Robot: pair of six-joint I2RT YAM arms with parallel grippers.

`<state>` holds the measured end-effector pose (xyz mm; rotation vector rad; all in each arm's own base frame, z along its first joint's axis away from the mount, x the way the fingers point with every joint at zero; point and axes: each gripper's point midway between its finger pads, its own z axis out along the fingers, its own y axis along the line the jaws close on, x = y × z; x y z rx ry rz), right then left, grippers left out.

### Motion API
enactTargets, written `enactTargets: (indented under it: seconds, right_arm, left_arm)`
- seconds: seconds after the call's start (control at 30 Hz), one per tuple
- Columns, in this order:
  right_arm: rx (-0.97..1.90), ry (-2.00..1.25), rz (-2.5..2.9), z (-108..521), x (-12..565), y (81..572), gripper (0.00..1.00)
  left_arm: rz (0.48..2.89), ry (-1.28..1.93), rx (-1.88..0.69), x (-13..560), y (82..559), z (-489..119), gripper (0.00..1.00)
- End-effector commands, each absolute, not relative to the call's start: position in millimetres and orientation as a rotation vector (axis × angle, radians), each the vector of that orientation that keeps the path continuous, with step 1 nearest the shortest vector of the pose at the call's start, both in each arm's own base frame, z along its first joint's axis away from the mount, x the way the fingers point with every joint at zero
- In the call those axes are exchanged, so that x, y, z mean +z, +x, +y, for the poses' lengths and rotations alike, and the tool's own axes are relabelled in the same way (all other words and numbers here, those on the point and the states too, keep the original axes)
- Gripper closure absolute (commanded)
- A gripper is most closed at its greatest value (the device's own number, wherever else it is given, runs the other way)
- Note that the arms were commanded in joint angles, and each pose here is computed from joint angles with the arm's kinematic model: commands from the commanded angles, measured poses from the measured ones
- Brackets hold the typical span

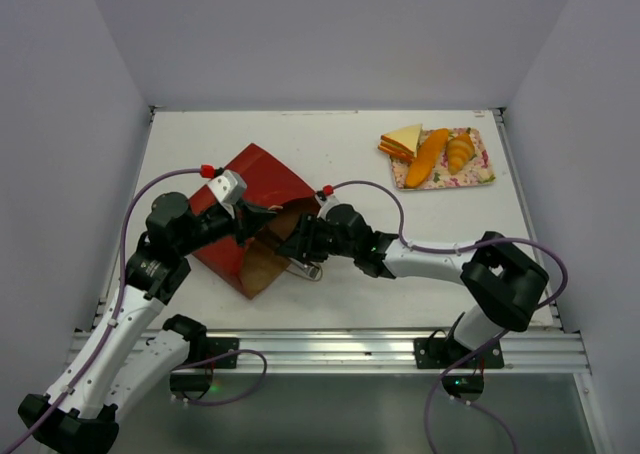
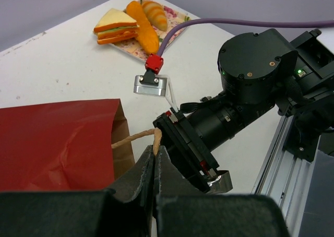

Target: Take the fake bread out of the paper bag

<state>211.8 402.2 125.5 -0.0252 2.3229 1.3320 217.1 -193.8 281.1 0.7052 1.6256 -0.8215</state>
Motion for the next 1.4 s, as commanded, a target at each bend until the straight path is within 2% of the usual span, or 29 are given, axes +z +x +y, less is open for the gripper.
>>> enactTargets:
  seconds: [0.0,0.57,0.87,0.97,1.0,1.13,1.37]
  right_arm:
    - [1.407,-0.043,2.228,415,152,224,0.47]
    - [1.428,-0.046,2.188,419,168,232,0.49]
    - [1.405,-0.027,2.212,418,156,243,0.49]
    - [1.417,-0.026,2.215,420,155,244,0.54]
    - [1.421,-0.025,2.217,422,152,244,0.60]
    - [1.455,-0.037,2.209,423,155,241,0.73]
    - [1.467,-0.044,2.176,414,175,236,0.81]
  left_arm:
    - [1.548,0.732,-0.814,295,217,-195,1.00]
    - [1.549,0.738,-0.819,294,216,-196,1.00]
    - [1.548,0.740,-0.821,293,216,-196,1.00]
    - [1.546,0.741,-0.822,294,216,-197,1.00]
    - [1.550,0.741,-0.823,293,216,-197,1.00]
    - [1.564,0.731,-0.816,290,219,-196,1.00]
    - [1.689,0.643,-0.744,270,243,-189,1.00]
